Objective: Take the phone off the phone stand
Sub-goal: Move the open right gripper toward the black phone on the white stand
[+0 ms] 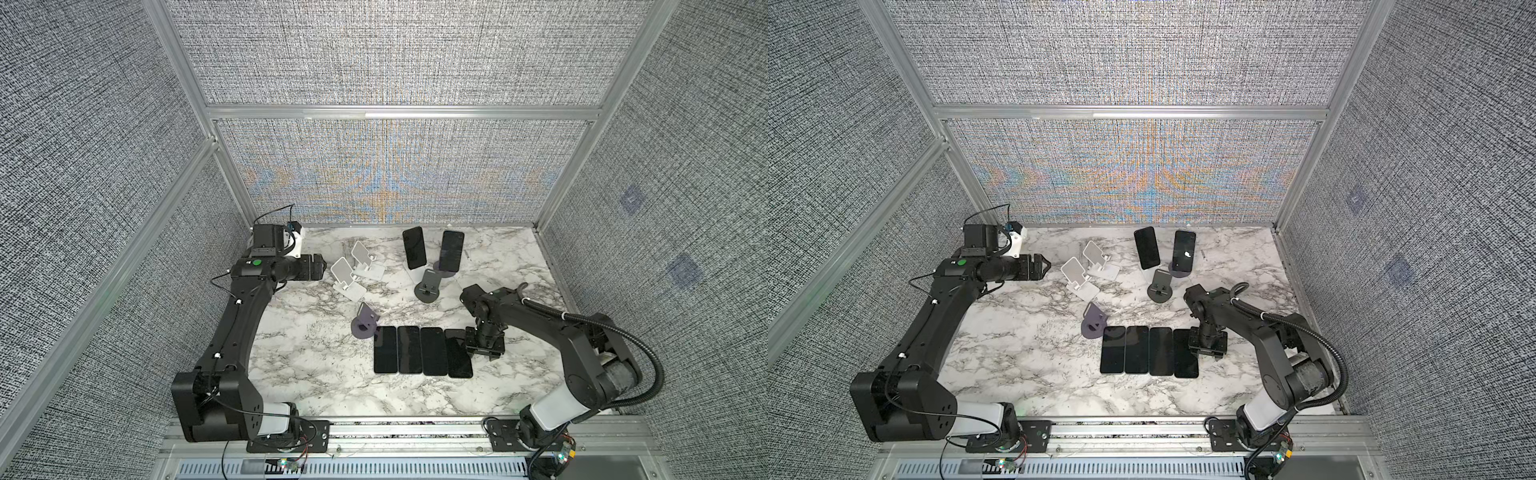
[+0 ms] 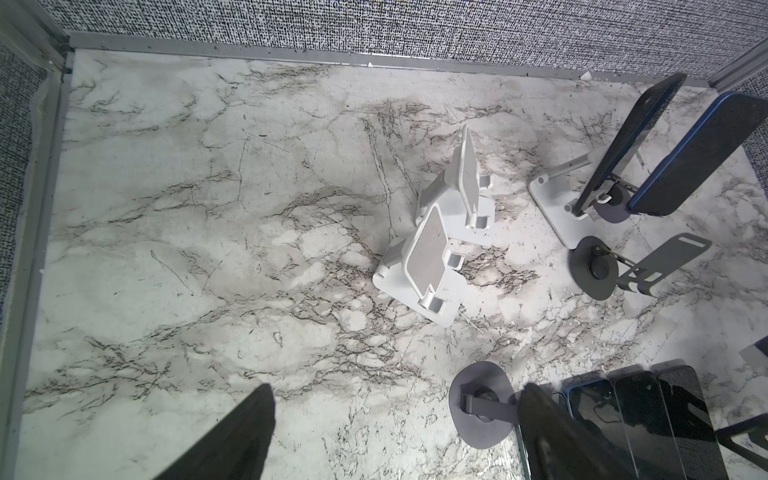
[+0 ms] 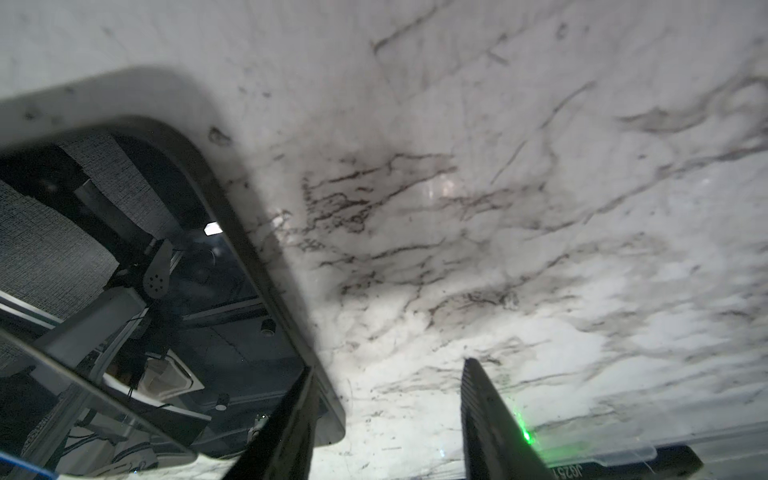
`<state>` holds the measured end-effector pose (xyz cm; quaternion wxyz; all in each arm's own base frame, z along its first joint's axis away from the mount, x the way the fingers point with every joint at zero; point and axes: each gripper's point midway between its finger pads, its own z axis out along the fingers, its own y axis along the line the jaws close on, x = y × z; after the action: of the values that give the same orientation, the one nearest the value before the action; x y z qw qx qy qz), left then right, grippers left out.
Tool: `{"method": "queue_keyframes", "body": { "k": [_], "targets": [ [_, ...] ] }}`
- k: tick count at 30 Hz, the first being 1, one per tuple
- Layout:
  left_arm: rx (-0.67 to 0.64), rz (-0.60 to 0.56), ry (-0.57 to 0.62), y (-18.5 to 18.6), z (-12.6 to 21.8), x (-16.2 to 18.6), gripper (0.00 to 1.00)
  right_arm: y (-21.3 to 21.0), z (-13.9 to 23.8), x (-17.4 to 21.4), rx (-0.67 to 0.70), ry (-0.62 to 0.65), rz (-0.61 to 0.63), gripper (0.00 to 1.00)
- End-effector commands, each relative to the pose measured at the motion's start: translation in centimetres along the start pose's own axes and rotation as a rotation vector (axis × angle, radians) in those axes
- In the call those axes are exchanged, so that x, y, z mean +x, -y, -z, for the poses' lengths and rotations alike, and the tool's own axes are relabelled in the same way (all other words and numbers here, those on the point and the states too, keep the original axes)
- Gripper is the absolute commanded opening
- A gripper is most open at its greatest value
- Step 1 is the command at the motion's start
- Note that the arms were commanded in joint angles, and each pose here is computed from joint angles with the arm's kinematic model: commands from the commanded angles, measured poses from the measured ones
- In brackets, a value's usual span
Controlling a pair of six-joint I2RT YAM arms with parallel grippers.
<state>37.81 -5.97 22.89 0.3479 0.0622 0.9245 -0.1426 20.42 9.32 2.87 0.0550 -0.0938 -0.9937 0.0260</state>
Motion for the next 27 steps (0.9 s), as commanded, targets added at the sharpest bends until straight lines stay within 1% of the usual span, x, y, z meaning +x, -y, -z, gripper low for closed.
{"method": "queue_keyframes", "body": {
  "k": [1,5,6,12,14,16,20,25,27],
  "targets": [
    [0.009,-0.008,0.0,0.2,0.2,-0.1,0.92,1.4,1.2,0.0,0.07,0.018,0.002,0.51],
    [0.013,-0.009,0.003,0.3,0.2,-0.2,0.92,2.1,3.6,-0.7,0.079,0.098,-0.001,0.64],
    [0.014,-0.009,0.003,0.3,0.2,-0.2,0.92,1.7,5.3,-1.7,0.053,0.154,0.004,0.67],
    [0.022,-0.009,-0.001,0.4,0.1,-0.1,0.92,1.2,11.1,-3.5,-0.021,0.359,0.072,0.82],
    [0.029,-0.014,0.004,0.6,0.3,-0.2,0.92,0.8,12.9,-4.0,-0.058,0.428,0.101,0.83],
    [0.035,-0.018,0.013,0.8,0.6,-0.4,0.92,0.5,14.5,-4.5,-0.086,0.49,0.121,0.87],
    [0.057,-0.019,0.031,1.3,0.9,-0.6,0.92,-0.4,17.9,-5.5,-0.126,0.579,0.179,0.87],
    [0.061,-0.018,0.024,1.3,0.7,-0.5,0.92,-2.5,22.3,-7.3,-0.196,0.728,0.307,0.87],
    [0.064,-0.017,0.024,1.3,0.6,-0.5,0.92,-3.5,23.7,-8.0,-0.221,0.769,0.357,0.87]
  ]
}}
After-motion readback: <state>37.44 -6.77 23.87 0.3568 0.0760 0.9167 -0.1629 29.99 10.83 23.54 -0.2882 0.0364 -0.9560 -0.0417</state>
